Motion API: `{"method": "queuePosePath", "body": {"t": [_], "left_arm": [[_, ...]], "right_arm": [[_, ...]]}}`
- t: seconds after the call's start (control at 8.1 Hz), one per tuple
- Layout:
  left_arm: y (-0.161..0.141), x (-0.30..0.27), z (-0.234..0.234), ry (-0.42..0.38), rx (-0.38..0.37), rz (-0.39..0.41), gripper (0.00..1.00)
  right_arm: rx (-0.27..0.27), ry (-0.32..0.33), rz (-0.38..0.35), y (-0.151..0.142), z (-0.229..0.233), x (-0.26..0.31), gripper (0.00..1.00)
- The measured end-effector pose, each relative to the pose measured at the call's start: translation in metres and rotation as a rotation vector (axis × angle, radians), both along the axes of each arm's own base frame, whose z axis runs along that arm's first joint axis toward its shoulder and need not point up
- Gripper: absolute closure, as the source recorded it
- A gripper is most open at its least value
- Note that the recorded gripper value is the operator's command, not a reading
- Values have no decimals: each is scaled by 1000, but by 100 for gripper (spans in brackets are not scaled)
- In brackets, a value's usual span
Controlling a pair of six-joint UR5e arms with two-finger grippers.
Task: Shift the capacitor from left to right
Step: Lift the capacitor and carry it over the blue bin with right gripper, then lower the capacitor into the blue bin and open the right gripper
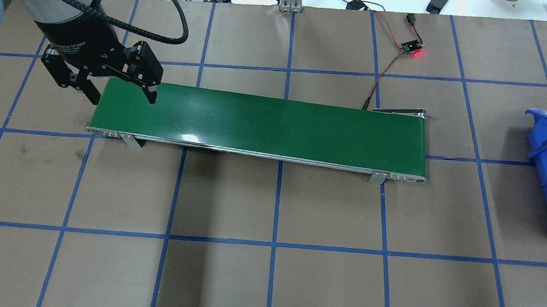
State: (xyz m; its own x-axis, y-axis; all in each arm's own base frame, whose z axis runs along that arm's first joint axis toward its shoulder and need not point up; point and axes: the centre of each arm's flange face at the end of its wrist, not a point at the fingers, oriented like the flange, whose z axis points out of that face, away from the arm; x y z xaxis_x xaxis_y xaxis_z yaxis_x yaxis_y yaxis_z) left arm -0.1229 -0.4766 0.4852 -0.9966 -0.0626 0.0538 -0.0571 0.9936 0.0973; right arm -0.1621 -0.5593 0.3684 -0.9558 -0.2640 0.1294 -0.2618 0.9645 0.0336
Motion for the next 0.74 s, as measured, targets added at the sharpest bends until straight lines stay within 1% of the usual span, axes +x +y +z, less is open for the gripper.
{"method": "queuePosePath", "body": {"t": [0.12, 0.25, 0.37, 0.49, 0.62, 0.74], "left_arm": [[0, 0, 0, 0, 0, 0, 0], [0, 0, 0, 0, 0, 0, 0], [0, 0, 0, 0, 0, 0, 0], [0, 0, 0, 1, 1, 0, 0], [0, 0, -1, 1, 1, 0, 0], [-1, 0, -2, 1, 2, 1, 0]], "right_arm": [[15, 3, 41, 14, 0, -48, 100], [25, 4, 67, 29, -7, -90, 100], [27, 11, 93, 35, -19, -120, 100], [30, 14, 113, 34, -40, -140, 100], [37, 6, 122, 30, -63, -151, 97], [47, -11, 125, 26, -84, -157, 52]]}}
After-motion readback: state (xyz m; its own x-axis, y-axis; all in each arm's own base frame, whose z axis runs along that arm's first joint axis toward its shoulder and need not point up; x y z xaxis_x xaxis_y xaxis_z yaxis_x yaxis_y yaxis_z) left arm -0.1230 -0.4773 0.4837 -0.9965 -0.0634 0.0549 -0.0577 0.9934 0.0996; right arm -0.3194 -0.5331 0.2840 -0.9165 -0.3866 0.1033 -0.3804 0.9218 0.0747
